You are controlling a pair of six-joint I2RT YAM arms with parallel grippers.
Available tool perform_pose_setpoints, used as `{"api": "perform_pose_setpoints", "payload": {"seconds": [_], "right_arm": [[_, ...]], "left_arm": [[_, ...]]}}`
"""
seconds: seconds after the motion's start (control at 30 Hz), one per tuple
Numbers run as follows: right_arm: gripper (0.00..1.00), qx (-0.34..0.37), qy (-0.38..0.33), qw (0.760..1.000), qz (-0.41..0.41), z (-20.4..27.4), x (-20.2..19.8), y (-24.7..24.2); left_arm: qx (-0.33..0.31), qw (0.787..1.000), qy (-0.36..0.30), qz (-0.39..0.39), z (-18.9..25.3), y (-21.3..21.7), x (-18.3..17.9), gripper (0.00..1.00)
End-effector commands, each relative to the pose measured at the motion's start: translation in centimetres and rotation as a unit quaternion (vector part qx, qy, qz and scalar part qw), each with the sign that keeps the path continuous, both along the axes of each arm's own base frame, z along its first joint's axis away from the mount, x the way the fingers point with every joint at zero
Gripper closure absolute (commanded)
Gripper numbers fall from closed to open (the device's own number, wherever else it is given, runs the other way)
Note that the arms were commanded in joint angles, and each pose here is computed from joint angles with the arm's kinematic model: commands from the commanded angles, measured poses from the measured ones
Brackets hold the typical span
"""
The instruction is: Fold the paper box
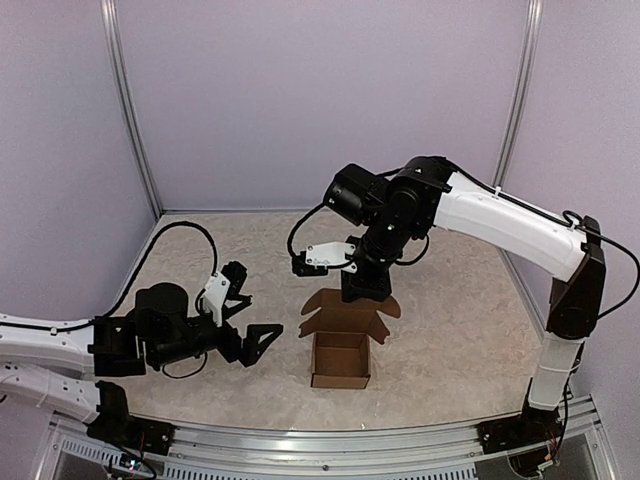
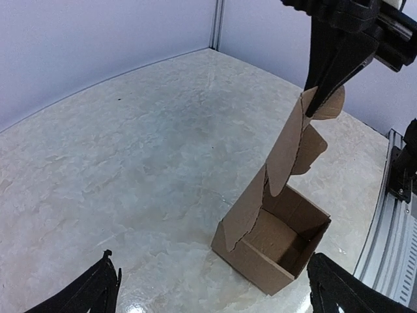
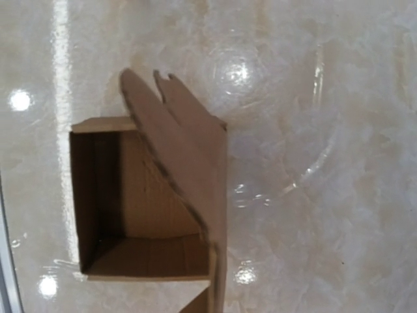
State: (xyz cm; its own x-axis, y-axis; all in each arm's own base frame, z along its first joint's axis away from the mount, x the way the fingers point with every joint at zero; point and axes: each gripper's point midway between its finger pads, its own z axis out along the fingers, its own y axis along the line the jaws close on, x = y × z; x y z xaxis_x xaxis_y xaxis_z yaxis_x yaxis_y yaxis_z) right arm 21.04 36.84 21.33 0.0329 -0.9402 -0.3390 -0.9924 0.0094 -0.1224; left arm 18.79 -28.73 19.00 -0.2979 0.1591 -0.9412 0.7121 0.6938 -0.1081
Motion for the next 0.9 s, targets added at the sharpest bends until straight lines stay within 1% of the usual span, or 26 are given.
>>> {"api": "perform_pose_setpoints", "payload": {"seconds": [0.0, 0.2, 0.3, 0.47, 0.57, 0.63, 0.73, 0.87], "right_arm": [[1.0, 0.001, 0.016, 1.0, 0.016, -0.2, -0.7, 0.8], [1.0, -0.006, 0.027, 1.0, 0.011, -0.9, -0.7, 0.9], [1.0, -0.008, 0.03, 0.999, 0.009, -1.1, -0.7, 0.9], [1.0, -0.007, 0.032, 0.999, 0.01, -1.2, -0.9, 1.0], [1.0, -0.005, 0.034, 0.999, 0.012, -1.1, -1.1, 1.0], [1.0, -0.001, 0.034, 0.999, 0.014, -0.9, -1.1, 1.1], [1.0, 0.001, 0.032, 0.999, 0.013, -0.6, -1.1, 1.0], [1.0, 0.006, 0.025, 1.0, 0.013, -0.2, -1.2, 1.0]], "left_arm": [[0.005, 0.996, -0.041, -0.084, 1.0, -2.7, -1.4, 0.01], [0.047, 0.993, -0.043, -0.103, -0.6, -4.4, -0.9, 0.01], [0.065, 0.992, -0.045, -0.098, -1.4, -4.8, -0.3, 0.01], [0.064, 0.992, -0.046, -0.1, -1.8, -5.2, 0.2, 0.02], [0.064, 0.992, -0.043, -0.098, -2.0, -5.4, 0.6, 0.04], [0.076, 0.991, -0.049, -0.099, -2.4, -5.5, 1.0, 0.07], [0.08, 0.99, -0.047, -0.103, -2.6, -5.8, 1.2, 0.15], [0.08, 0.989, -0.042, -0.119, -2.7, -6.7, 1.1, 0.31]]}}
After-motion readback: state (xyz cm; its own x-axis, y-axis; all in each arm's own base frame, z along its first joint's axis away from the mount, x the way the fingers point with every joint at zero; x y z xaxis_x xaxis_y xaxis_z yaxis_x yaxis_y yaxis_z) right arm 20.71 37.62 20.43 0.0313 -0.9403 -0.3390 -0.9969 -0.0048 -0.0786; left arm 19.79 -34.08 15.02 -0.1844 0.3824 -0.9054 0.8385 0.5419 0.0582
